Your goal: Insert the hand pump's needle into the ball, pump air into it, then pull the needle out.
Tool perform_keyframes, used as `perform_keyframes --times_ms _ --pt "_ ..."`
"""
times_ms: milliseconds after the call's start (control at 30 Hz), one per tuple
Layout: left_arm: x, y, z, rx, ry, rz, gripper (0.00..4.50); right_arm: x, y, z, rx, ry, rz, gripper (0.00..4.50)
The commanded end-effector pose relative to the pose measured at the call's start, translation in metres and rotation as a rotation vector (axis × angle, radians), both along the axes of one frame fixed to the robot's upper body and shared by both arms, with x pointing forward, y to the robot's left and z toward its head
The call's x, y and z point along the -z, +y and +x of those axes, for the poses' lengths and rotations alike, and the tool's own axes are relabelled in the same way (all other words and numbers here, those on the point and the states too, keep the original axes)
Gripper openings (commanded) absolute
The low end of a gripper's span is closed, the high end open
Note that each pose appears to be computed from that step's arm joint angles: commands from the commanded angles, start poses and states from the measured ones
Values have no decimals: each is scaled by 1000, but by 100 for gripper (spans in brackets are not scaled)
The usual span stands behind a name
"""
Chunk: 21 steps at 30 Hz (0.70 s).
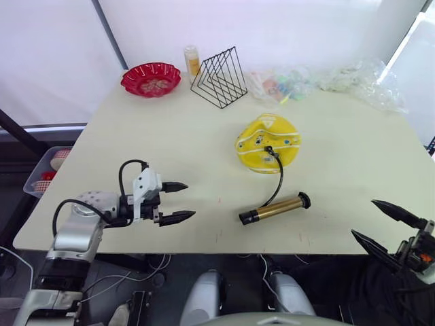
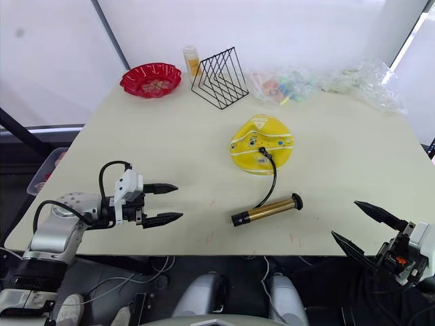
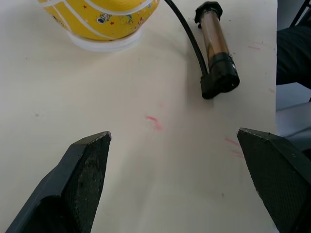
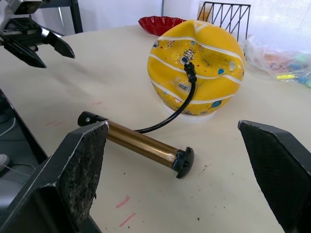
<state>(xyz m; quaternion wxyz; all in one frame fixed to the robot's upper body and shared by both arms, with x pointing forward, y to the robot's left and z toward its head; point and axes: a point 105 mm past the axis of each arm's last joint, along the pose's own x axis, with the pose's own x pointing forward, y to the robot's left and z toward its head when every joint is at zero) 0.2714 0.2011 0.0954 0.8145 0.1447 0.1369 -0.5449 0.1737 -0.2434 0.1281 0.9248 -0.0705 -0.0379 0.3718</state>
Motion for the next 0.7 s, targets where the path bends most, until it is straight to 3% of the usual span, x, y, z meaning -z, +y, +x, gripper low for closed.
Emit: perform_keyframes --times_ms 33,133,700 --pt "-17 -12 -5 79 -78 23 440 -6 -4 -4 -12 -21 -33 450" --pt "-16 -23 -8 146 -84 77 440 -5 -4 -7 -32 -18 -56 450" --pt "-41 -134 6 407 -97 32 440 -9 7 -11 -78 -28 -76 450"
